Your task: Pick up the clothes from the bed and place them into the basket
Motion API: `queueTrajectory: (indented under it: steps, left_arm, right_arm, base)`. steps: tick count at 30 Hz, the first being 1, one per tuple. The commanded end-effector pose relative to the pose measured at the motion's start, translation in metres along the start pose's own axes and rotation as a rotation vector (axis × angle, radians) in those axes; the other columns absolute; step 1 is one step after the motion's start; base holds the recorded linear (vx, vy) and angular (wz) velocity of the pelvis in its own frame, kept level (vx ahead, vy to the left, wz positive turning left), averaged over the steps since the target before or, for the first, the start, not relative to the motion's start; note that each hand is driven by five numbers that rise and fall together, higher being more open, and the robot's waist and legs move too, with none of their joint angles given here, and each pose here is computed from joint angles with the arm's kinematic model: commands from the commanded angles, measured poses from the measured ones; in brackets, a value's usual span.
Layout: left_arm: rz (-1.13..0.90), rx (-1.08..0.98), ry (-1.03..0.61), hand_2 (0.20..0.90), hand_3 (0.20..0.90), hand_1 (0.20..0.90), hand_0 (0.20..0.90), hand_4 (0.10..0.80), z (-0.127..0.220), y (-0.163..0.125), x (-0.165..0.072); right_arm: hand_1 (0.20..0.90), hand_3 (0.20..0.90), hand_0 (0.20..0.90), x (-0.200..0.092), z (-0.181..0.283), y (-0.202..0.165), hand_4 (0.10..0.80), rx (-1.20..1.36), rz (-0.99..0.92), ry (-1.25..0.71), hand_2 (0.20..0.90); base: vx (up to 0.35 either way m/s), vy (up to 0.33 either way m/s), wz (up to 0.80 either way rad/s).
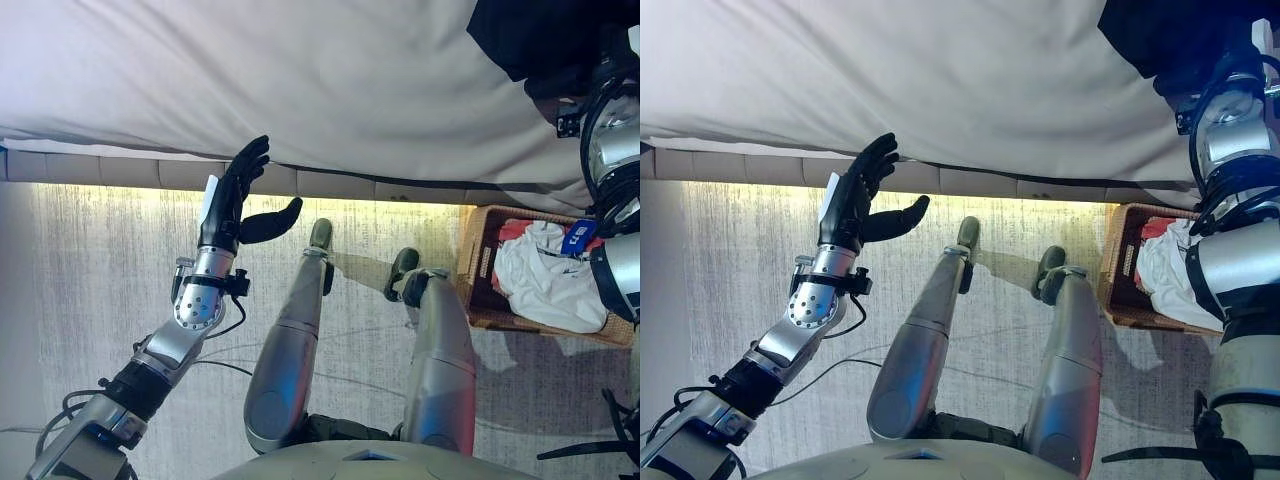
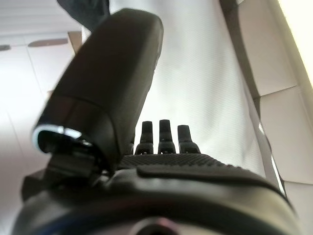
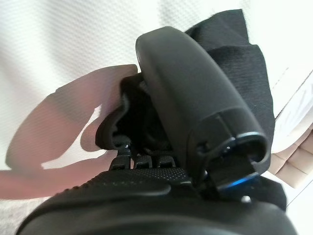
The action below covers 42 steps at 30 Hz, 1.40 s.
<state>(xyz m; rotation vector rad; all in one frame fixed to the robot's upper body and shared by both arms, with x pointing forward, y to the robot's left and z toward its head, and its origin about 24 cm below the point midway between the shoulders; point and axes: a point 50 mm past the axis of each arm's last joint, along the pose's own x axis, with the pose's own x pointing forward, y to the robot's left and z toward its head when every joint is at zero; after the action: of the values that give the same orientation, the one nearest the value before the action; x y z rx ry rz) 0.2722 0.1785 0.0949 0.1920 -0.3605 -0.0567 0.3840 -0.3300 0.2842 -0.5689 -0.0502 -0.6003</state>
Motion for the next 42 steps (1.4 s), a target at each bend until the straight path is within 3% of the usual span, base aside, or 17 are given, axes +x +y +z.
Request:
queueTrajectory:
  steps: [1, 2, 23, 30, 42]
  left_arm:
    - [0.027, -0.039, -0.224, 0.9, 0.9, 0.9, 0.9, 0.8, 0.04, 0.02, 0.0]
    - [0.029, -0.036, -0.223, 0.9, 0.9, 0.9, 0.9, 0.8, 0.04, 0.022, -0.001]
    - [-0.001, 0.001, -0.246, 0.9, 0.9, 0.9, 0.9, 0.8, 0.038, 0.018, 0.006]
    - [0.034, 0.03, -0.084, 0.9, 0.9, 0.9, 0.9, 0.8, 0.011, 0.017, 0.004]
    - [0.101, -0.009, 0.15, 0.9, 0.9, 0.9, 0.9, 0.8, -0.032, 0.012, -0.019]
  right_arm:
    - [0.749, 0.724, 0.749, -0.005, 0.092, -0.044, 0.624, 0.179, -0.112, -0.334, 0.749]
    - [0.3, 0.2, 0.3, -0.005, 0.094, -0.046, 0.1, 0.203, -0.123, -0.337, 0.3]
    - [0.3, 0.2, 0.3, 0.0, 0.065, -0.06, 0.1, 0.191, -0.219, -0.246, 0.3]
    - [0.3, 0.2, 0.3, 0.001, 0.051, -0.071, 0.1, 0.189, -0.17, -0.225, 0.3]
    - [0.3, 0.2, 0.3, -0.003, 0.003, -0.086, 0.1, 0.112, -0.088, -0.16, 0.3]
  base:
    - [0.017, -0.066, 0.16]
    - [0.013, -0.074, 0.14]
    - [-0.002, 0.007, 0.0]
    - [0.036, 0.11, -0.21]
    - [0.128, 0.169, -0.29]
